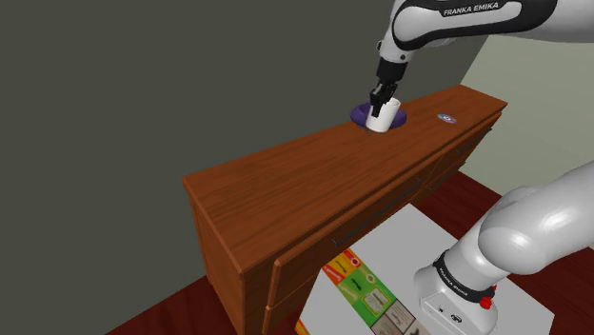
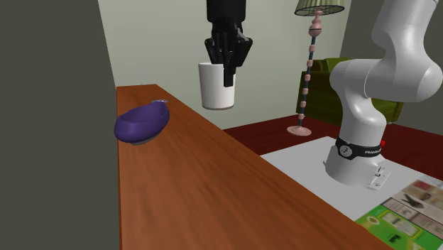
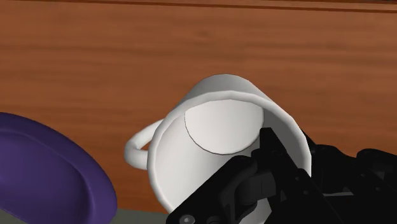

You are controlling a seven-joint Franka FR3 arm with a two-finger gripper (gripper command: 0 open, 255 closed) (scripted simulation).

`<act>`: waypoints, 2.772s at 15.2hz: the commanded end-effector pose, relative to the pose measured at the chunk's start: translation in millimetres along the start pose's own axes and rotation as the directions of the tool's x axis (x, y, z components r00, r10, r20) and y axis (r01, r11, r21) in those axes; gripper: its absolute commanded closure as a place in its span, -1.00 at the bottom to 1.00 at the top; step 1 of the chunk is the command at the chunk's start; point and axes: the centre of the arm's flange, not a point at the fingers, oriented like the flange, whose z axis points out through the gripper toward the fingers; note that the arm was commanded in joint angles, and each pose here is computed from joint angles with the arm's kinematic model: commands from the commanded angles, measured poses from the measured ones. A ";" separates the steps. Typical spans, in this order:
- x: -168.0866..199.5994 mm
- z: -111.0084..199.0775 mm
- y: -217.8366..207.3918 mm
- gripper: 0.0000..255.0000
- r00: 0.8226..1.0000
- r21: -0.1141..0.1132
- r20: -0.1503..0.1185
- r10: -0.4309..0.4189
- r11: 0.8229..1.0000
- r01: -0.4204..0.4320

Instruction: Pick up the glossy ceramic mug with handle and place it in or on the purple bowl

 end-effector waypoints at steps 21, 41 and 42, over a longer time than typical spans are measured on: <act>80.4 -21.2 238.0 1.00 1.000 0.000 0.000 0.000 1.000 0.000; 112.9 44.1 320.9 1.00 1.000 0.000 0.000 0.000 1.000 0.000; 113.1 49.3 320.6 1.00 1.000 0.000 0.000 0.000 1.000 0.000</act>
